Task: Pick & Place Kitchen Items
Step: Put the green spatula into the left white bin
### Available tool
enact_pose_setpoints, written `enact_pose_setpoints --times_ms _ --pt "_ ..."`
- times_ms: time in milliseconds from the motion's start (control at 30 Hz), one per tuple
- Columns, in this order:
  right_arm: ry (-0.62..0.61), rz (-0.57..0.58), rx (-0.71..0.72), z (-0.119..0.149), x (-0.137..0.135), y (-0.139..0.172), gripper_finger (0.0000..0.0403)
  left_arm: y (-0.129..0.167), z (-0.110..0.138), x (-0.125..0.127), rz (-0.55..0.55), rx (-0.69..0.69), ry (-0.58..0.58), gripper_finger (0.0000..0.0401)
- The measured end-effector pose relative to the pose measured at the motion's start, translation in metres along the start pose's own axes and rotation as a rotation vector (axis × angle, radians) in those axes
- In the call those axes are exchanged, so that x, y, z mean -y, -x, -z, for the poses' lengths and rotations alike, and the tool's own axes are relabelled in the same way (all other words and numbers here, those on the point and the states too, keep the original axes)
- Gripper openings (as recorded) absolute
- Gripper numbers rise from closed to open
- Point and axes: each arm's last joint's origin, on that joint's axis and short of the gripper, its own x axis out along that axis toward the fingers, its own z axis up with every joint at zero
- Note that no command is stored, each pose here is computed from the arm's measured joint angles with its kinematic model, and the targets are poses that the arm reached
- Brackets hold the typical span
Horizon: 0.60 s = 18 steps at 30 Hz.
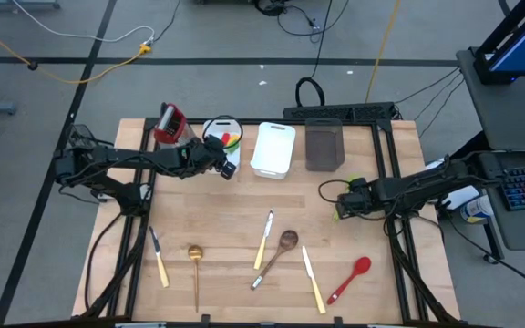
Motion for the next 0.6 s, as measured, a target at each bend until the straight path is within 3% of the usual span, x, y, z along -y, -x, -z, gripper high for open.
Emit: enact_pose_setpoints --times_ms 200,367,433,600 --pt "0.041 0.036 0.009 -0.004 -0.005 0.015 0.0155 0.000 0.000 0.000 0.000 0.000 0.000 0.0076" --pt "0.118 -0.217 0.073 -0.010 -0.030 0.018 0.0155 0.000 0.000 0.000 0.000 0.000 0.002 0.0076" --pt "0.120 -0.257 0.082 -0.011 -0.034 0.022 0.0155 0.000 0.000 0.000 0.001 0.000 0.002 0.0076" --pt "0.065 -0.072 0.002 -0.007 -0.017 0.024 0.0155 0.000 0.000 0.000 0.001 0.000 0.002 0.0076"
